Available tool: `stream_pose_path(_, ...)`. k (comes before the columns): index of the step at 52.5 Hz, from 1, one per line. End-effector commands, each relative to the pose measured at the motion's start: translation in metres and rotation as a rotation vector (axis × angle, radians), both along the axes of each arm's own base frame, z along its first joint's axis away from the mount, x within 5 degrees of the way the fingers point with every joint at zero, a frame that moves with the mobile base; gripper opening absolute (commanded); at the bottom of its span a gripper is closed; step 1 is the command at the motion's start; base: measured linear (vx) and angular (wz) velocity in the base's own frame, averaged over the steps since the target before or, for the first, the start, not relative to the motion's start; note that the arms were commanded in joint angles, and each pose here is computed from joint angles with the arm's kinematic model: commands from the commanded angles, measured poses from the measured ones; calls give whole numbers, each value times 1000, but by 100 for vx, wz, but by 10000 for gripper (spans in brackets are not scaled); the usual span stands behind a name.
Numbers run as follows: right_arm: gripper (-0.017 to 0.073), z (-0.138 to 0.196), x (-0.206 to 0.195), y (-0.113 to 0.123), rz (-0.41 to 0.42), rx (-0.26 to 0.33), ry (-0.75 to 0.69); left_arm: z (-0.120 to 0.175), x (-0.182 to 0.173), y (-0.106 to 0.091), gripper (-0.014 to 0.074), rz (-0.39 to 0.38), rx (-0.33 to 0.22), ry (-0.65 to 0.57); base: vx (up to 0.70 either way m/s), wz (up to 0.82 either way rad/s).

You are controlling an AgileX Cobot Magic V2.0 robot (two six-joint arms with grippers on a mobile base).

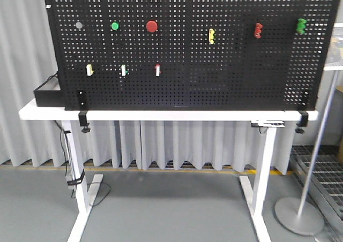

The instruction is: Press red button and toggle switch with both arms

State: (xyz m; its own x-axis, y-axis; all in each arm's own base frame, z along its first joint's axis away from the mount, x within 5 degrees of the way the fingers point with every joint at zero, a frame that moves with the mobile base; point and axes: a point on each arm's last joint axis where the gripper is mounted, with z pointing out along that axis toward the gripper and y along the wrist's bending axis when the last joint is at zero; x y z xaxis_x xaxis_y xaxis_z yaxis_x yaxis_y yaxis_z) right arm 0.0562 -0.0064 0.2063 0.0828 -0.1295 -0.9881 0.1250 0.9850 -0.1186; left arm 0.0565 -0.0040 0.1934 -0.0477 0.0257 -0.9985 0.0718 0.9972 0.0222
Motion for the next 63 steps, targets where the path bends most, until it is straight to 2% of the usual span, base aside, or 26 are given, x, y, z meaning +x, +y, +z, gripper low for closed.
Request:
stream_pose_path(1, 0, 5, -2, 0, -5, -29, -87, -4, 0, 0, 1, 1, -19, -60, 44, 1)
stream_pose_path(63, 0, 5, -2, 0, -5, -29, -87, -4, 0, 0, 1, 1, -19, -60, 41, 2)
